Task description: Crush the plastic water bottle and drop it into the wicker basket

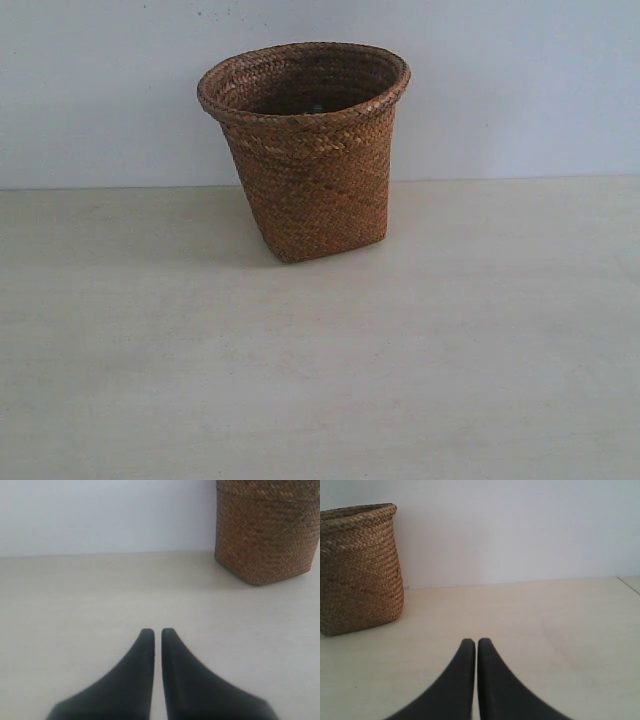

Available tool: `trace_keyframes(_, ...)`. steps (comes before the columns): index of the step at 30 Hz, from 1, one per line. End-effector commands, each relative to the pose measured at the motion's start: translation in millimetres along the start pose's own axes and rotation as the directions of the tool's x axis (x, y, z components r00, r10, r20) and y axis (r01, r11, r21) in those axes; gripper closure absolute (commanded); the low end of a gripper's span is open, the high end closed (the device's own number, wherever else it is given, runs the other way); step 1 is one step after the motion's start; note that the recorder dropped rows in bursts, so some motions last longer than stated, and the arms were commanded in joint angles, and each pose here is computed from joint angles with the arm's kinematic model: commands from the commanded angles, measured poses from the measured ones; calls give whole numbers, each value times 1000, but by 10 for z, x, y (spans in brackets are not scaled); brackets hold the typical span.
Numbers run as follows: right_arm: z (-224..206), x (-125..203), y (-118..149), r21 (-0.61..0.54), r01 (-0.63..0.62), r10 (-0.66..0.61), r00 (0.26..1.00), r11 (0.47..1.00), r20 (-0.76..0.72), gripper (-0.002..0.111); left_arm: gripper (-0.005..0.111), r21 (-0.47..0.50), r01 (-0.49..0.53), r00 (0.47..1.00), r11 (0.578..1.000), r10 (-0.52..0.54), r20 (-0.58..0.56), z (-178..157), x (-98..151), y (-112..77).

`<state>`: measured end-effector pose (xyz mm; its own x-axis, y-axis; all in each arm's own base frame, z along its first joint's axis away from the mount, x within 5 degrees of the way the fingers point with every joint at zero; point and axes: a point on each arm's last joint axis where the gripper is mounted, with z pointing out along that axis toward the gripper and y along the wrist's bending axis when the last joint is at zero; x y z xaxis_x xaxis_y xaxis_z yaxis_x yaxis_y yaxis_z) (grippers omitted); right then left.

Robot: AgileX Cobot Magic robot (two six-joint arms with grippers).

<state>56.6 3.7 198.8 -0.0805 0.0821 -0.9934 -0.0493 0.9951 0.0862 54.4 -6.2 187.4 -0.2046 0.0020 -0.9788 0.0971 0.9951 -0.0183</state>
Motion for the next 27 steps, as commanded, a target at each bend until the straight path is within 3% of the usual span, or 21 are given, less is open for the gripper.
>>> trace_keyframes(1, -6, 60, -2, 3, 8, -8, 998, 1000, -61, 108, 102, -2, 0, 1000, 1000, 0, 0, 0, 8, 1)
trace_keyframes(7, -17, 154, -8, 4, 28, -27, 986, 1000, -164, 108, 102, -2, 0, 1000, 1000, 0, 0, 0, 8, 1)
trace_keyframes(27, -17, 157, -7, 6, 18, -17, 986, 1000, -167, 108, 102, -2, 0, 1000, 1000, 0, 0, 0, 8, 1)
